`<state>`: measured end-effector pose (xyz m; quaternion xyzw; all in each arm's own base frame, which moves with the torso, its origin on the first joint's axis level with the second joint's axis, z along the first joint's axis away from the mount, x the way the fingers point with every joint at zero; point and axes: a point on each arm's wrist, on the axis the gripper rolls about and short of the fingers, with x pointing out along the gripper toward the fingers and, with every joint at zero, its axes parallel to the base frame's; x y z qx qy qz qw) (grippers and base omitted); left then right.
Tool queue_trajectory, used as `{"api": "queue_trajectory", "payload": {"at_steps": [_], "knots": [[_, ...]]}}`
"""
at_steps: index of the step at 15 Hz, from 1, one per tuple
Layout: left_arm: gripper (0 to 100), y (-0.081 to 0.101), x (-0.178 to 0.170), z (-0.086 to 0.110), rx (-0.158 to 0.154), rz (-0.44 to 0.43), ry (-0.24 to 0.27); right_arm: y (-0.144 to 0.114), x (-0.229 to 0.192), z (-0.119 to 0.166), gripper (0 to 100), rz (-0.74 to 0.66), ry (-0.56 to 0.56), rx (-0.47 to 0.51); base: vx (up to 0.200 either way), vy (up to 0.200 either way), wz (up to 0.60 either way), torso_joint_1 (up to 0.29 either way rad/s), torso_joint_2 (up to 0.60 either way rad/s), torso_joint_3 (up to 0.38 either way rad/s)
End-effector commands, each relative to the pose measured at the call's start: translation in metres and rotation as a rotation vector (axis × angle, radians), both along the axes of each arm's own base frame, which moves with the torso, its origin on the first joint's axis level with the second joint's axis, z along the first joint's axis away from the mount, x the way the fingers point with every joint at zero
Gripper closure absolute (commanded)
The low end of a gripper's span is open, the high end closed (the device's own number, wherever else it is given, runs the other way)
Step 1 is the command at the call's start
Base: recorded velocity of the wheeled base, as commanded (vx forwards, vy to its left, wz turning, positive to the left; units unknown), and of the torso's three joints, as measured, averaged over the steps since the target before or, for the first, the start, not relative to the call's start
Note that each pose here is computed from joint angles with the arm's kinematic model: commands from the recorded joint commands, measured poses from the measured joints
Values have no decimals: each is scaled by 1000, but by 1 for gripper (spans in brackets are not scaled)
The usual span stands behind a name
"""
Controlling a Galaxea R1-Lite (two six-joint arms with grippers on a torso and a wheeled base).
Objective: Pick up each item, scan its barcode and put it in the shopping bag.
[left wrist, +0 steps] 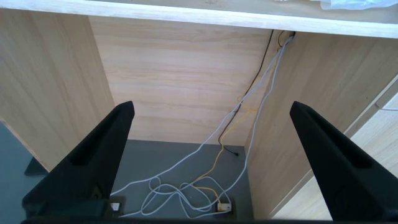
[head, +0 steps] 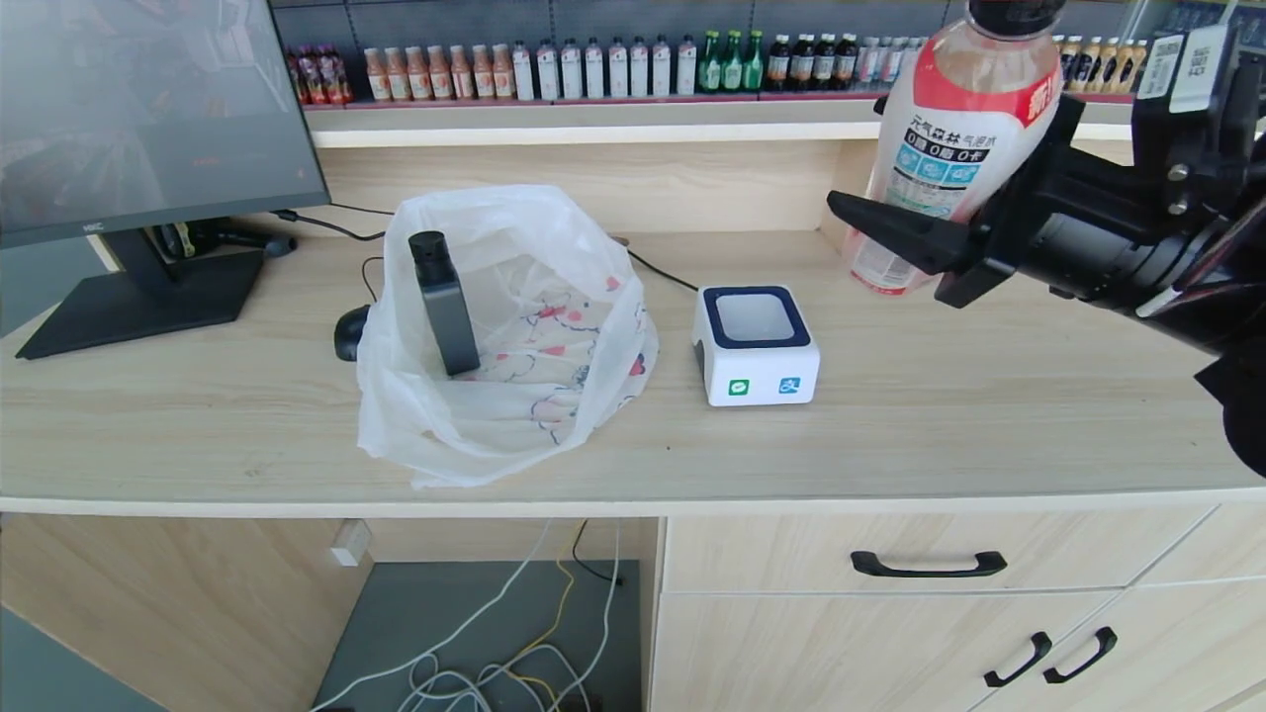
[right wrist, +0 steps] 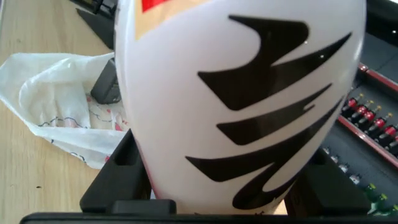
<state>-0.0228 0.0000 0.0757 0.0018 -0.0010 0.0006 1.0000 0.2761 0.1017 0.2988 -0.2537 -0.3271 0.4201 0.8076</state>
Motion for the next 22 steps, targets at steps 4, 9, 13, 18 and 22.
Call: {"api": "queue_trajectory", "payload": {"at_steps": [4, 9, 13, 18, 22], "knots": [[0, 0, 0, 0, 1, -1, -1, -14, -12, -57, 100, -222, 249, 331, 0, 0, 0, 0, 0, 0], [0, 0, 0, 0, -1, 0, -1, -18, -13, -56, 100, -410, 284, 550, 0, 0, 0, 0, 0, 0], [0, 0, 0, 0, 3, 0, -1, -19, -16, -59, 100, -405, 268, 561, 0, 0, 0, 0, 0, 0], [0, 0, 0, 0, 1, -1, -1, -18, -9, -55, 100, -403, 263, 589, 0, 80, 0, 1, 1, 1], [0, 0, 0, 0, -1, 0, -1, -17, -11, -56, 100, -400, 268, 586, 0, 200, 0, 4, 1, 2]]}}
